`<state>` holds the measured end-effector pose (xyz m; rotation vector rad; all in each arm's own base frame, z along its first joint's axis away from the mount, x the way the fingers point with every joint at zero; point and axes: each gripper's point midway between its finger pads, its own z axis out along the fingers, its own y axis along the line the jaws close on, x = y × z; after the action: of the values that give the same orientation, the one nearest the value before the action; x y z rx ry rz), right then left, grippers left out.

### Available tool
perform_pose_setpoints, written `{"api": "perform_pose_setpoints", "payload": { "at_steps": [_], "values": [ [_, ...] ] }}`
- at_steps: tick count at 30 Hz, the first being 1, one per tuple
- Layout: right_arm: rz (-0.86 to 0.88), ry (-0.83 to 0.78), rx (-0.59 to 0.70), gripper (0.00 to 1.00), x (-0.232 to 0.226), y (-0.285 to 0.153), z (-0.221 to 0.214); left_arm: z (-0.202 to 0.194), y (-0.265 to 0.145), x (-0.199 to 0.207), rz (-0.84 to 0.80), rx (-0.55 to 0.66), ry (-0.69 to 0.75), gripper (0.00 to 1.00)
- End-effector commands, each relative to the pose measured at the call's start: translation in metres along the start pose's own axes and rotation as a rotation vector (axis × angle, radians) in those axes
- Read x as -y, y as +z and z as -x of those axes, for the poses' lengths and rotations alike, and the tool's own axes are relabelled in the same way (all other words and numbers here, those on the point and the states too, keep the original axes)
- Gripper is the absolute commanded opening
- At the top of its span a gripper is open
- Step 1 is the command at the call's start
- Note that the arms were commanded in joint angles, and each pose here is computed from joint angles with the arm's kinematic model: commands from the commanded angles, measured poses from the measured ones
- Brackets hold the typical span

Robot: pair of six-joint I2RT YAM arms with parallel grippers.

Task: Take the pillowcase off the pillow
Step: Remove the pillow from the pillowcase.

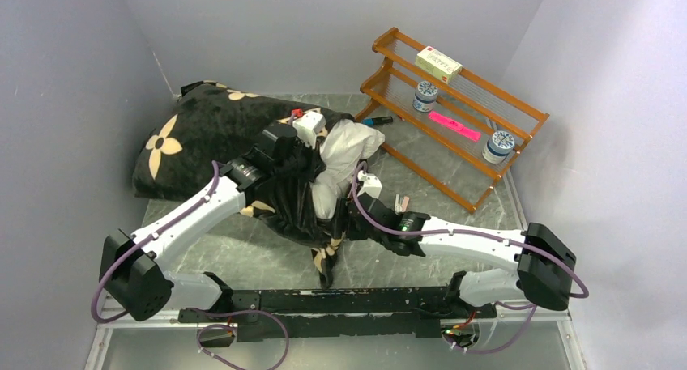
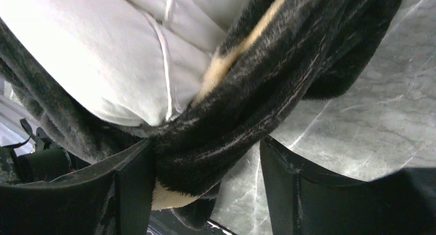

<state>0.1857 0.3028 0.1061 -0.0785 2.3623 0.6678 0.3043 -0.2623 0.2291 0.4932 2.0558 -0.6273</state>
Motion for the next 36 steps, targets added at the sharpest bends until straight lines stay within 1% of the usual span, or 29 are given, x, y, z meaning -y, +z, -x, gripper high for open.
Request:
{"api": "perform_pose_setpoints", "payload": {
  "at_steps": [1,7,10,12,14,17,19,20,23,27,29,31,32,34,36],
  "values": [
    [-0.24,-0.151,-0.257,0.64,0.093,-0.017,-0.076,0.126,-0.028,-0.002,0.026,0.371,0.011,0.05],
    [-0.237,-0.17,-0.234,0.61,0.099,-0.016,-0.074,0.143,-0.034,-0.011,0.049,0.383,-0.003,0.05],
    [-0.209,-0.133,-0.239,0.56,0.106,-0.014,-0.076,0.153,-0.044,-0.02,0.07,0.406,-0.011,0.05],
    [-0.196,-0.099,-0.239,0.48,0.113,-0.013,-0.074,0.156,-0.048,-0.02,0.064,0.412,-0.012,0.05],
    [-0.178,-0.072,-0.234,0.36,0.117,-0.012,-0.072,0.157,-0.05,-0.019,0.055,0.408,-0.015,0.05],
    [-0.127,-0.063,-0.234,0.11,0.114,-0.009,-0.071,0.155,-0.052,-0.016,0.034,0.407,-0.032,0.05],
    [-0.101,-0.062,-0.237,0.02,0.111,-0.006,-0.07,0.154,-0.053,-0.01,0.003,0.41,-0.043,0.05],
    [-0.095,-0.061,-0.239,0.0,0.11,-0.005,-0.07,0.154,-0.054,-0.008,-0.011,0.411,-0.045,0.05],
    [-0.091,-0.051,-0.238,0.0,0.111,-0.002,-0.069,0.161,-0.06,-0.01,0.001,0.424,-0.052,0.05],
    [-0.088,-0.044,-0.246,0.0,0.112,-0.001,-0.068,0.179,-0.073,-0.013,0.028,0.455,-0.04,0.05],
    [-0.024,-0.044,-0.206,0.0,0.098,-0.004,-0.057,0.178,-0.073,-0.007,-0.008,0.45,-0.033,0.05],
    [0.055,-0.042,-0.13,0.01,0.079,-0.011,-0.037,0.17,-0.068,-0.004,-0.034,0.43,-0.032,0.05],
    [0.114,-0.041,-0.103,0.05,0.065,-0.017,-0.028,0.163,-0.064,-0.004,-0.042,0.417,-0.035,0.05],
    [0.205,-0.04,-0.035,0.17,0.041,-0.027,-0.004,0.148,-0.057,-0.006,-0.05,0.389,-0.045,0.05],
    [0.279,-0.033,0.028,0.25,0.017,-0.04,0.021,0.139,-0.053,-0.005,-0.064,0.377,-0.051,0.05]
  ]
}}
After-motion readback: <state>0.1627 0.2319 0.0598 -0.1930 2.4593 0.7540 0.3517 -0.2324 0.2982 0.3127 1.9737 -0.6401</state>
